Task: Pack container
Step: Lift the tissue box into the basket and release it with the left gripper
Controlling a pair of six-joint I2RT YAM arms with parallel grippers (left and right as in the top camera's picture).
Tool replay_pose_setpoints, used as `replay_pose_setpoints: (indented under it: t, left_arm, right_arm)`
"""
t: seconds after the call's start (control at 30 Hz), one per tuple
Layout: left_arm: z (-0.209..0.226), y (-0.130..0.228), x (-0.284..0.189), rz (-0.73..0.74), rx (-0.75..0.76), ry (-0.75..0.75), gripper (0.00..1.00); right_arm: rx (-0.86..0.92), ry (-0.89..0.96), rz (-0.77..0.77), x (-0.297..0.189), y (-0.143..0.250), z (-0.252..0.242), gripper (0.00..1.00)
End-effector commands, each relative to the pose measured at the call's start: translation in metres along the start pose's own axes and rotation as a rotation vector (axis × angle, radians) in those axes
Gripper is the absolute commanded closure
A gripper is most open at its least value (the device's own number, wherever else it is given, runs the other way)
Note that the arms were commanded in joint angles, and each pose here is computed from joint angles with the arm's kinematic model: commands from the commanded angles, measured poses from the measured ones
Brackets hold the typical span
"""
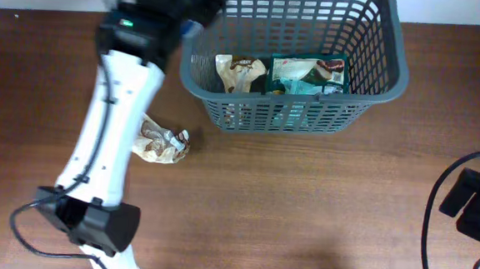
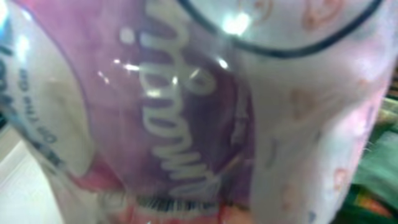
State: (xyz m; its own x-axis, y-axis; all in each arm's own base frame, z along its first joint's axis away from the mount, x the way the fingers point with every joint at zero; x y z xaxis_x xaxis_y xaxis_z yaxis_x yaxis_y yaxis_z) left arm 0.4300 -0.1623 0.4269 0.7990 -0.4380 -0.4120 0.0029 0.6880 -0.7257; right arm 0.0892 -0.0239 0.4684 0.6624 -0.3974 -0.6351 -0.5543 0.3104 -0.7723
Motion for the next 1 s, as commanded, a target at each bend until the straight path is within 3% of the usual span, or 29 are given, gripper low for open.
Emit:
replay_pose_setpoints:
  t: [0.0, 0.23, 0.27, 0.3, 0.37, 0.4, 0.53, 0.7, 0.8, 0.9, 0.97]
  left_arm:
    - [-0.037, -0.024, -0.002, -0.038, 0.231, 0.115, 0.99]
    - [-0.087, -0.006, 0.035, 0.077, 0.286, 0.316, 0.96]
    - [-0.089, 0.0, 0.042, 0.098, 0.278, 0.325, 0.72]
    - [-0.091, 0.006, 0.05, 0.118, 0.263, 0.33, 0.41]
    - [-0.094, 0.013, 0.06, 0.138, 0.258, 0.344, 0.07]
    - [-0.095, 0.016, 0.063, 0.145, 0.248, 0.347, 0.0]
    - [-0.09, 0.012, 0.068, 0.121, 0.202, 0.307, 0.01]
    - [-0.064, -0.018, 0.045, 0.03, 0.172, 0.173, 0.01]
    - [-0.027, -0.032, 0.016, 0.109, 0.035, -0.098, 0.0]
    - [0.027, -0.021, -0.03, 0.255, -0.244, -0.526, 0.01]
    - [0.049, -0.003, -0.054, 0.308, -0.347, -0.63, 0.01]
  right_arm:
    - [0.0, -0.017, 0.011, -0.001, 0.002, 0.0, 0.01]
    - [0.0, -0.047, 0.025, -0.001, 0.003, 0.002, 0.01]
    - [0.0, -0.051, 0.026, -0.001, 0.003, 0.002, 0.01]
    - [-0.001, -0.054, 0.028, -0.001, 0.003, 0.002, 0.01]
    - [0.0, -0.058, 0.029, -0.001, 0.003, 0.003, 0.01]
    - [-0.001, -0.059, 0.03, -0.001, 0.004, 0.003, 0.01]
    - [-0.001, -0.061, 0.031, -0.001, 0.004, 0.003, 0.01]
    - [-0.001, -0.061, 0.031, -0.001, 0.004, 0.003, 0.01]
    - [-0.001, -0.061, 0.031, -0.001, 0.004, 0.003, 0.01]
    - [-0.001, -0.061, 0.03, -0.001, 0.004, 0.003, 0.01]
    - [-0.01, -0.061, 0.03, -0.001, 0.004, 0.003, 0.01]
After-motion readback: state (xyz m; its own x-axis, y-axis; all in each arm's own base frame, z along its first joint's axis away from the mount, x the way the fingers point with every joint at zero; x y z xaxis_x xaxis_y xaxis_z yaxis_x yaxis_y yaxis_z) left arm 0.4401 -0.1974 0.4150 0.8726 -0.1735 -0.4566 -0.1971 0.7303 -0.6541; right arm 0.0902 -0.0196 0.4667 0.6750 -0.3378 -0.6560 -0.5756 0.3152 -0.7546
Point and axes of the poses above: each gripper's point midway between its finger pads, its own x axis out along the fingers, its own z axis along the line the jaws close on, y = z × x, the point moved 10 cm from there along -x, back along the fingers, and after that the axes turned 5 degrees about x, right-handed, at the moved point
